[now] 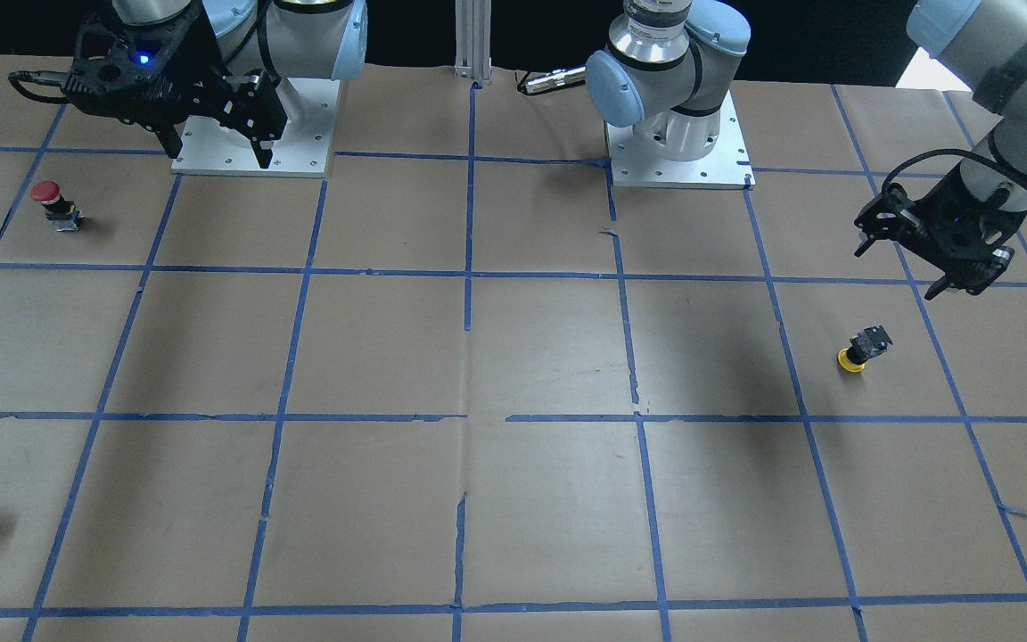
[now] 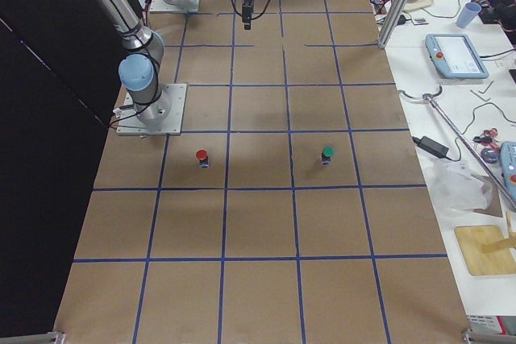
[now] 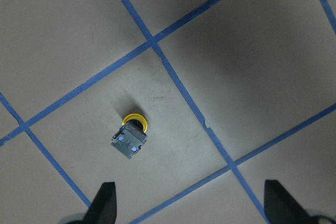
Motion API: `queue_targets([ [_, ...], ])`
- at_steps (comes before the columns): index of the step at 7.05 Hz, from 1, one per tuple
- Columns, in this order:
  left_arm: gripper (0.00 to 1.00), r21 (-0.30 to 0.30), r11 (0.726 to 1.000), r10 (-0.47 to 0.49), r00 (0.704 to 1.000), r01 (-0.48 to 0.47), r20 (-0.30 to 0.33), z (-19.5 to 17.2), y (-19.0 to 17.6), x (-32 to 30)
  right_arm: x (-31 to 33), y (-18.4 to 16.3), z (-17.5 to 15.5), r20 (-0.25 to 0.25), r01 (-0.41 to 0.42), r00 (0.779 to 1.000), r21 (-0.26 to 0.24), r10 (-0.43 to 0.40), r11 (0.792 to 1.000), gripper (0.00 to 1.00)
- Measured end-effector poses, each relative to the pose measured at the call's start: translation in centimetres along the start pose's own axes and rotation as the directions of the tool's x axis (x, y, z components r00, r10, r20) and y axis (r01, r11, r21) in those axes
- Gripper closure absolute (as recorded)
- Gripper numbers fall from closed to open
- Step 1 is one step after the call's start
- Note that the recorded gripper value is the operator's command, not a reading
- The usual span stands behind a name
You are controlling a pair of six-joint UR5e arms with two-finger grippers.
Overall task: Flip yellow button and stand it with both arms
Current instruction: 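Move the left gripper down toward the yellow-capped button lying on its side, then lower the left gripper and close it on the button's black base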
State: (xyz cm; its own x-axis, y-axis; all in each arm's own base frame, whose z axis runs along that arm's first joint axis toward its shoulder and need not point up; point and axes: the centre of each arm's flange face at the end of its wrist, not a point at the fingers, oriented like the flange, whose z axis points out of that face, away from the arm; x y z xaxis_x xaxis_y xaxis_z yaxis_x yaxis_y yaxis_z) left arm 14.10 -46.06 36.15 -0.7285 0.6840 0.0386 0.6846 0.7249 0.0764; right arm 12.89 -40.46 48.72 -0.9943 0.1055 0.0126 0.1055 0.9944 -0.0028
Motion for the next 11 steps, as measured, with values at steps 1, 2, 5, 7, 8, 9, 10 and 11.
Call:
queue_targets([
  [1,0.0,0.006,0.993,0.116,0.993,-0.116,-0.009,2.0,1.6,-0.8,0.0,-0.1,-0.1,0.001,0.001,1.0,0.011,-0.001,1.0,0.0],
  [2,0.0,0.013,0.98,0.2,0.98,-0.2,-0.002,3.7,2.6,-2.0,0.0,-0.1,-0.1,0.002,0.001,1.0,0.013,-0.001,1.0,0.0],
  [5,0.0,0.057,0.913,0.405,0.914,-0.404,-0.002,8.6,3.5,-5.4,0.0,-0.1,0.3,0.004,0.0,1.0,0.0,0.0,1.0,0.0],
  [7,0.0,0.075,0.901,0.43,0.903,-0.428,0.0,9.5,3.9,-6.0,0.0,0.2,1.2,0.004,-0.006,1.0,-0.012,0.006,1.0,0.0],
  [8,0.0,0.076,0.897,0.437,0.9,-0.436,0.009,9.8,3.9,-6.3,0.0,0.2,1.4,0.004,-0.008,1.0,-0.014,0.008,1.0,0.0],
  [9,0.0,0.075,0.894,0.442,0.897,-0.442,0.019,10.2,3.8,-6.6,0.0,0.3,1.4,0.004,-0.009,1.0,-0.014,0.009,1.0,0.0],
  [10,0.0,0.075,0.892,0.446,0.895,-0.446,0.023,10.7,3.8,-6.9,0.0,0.4,1.4,0.004,-0.01,1.0,-0.011,0.01,1.0,0.0],
  [11,0.0,0.076,0.89,0.45,0.893,-0.45,0.02,11.1,3.7,-7.1,0.0,0.4,1.3,0.004,-0.01,1.0,-0.009,0.01,1.0,0.0],
])
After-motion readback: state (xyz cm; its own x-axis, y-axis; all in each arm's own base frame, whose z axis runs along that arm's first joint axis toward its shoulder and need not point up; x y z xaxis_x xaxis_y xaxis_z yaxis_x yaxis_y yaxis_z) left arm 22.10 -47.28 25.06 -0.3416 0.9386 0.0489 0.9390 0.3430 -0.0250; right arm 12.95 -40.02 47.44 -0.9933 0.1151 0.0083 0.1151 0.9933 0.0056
